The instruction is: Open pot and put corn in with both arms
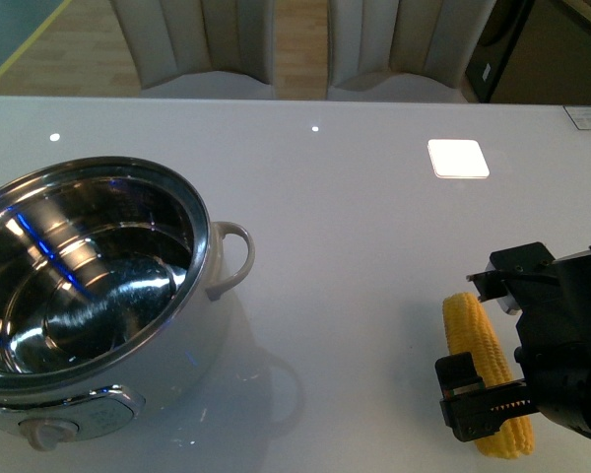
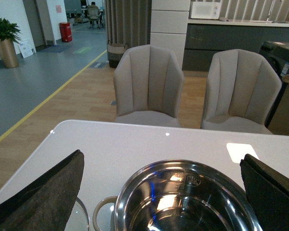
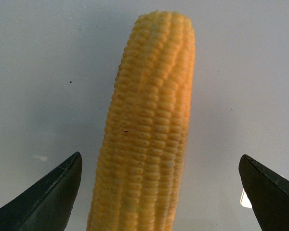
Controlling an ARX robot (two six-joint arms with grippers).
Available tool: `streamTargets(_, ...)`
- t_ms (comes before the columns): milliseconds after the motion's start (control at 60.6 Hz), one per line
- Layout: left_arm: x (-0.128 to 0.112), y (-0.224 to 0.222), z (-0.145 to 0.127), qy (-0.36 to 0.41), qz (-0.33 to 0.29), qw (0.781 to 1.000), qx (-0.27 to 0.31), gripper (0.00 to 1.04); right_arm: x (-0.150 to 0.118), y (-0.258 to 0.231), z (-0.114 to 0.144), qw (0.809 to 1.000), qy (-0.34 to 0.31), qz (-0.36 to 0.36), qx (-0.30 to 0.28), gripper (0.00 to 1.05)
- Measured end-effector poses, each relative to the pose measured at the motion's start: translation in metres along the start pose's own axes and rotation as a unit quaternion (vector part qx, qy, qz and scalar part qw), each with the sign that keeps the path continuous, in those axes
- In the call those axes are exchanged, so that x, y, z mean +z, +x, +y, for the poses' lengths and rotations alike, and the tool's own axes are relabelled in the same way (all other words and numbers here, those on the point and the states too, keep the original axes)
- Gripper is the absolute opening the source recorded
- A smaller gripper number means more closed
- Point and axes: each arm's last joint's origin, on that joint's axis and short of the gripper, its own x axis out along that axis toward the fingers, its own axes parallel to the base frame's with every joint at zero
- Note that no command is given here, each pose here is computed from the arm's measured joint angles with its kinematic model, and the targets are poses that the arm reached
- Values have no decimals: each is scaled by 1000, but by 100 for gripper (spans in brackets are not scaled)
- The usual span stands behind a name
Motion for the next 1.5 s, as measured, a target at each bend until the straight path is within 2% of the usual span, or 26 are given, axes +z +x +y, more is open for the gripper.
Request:
streamTargets(165,0,0,0,0,0,1000,0,98,-4,11,5,1000,-9,16,6,96)
streamTargets(198,0,0,0,0,0,1000,0,98,-5,12,6,1000,-10,18,7,93)
streamTargets(495,0,0,0,0,0,1000,0,98,-5,12,5,1000,-9,18,11,44)
streamTargets(677,0,0,0,0,0,1000,0,98,5,-2,-3,1000,6,-4,15,31)
streamTargets(908,0,0,0,0,0,1000,0,98,36,-29,-9,997,31,-51,40,24)
streamTargets(1023,0,0,0,0,0,1000,0,98,65,-46,-8,992,56,-86,70,23)
streamTargets(1205,0,0,0,0,0,1000,0,98,108,-71,9,978,88,-128,140,23)
streamTargets(1502,0,0,0,0,0,1000,0,98,140,-86,39,955,137,-132,229,23)
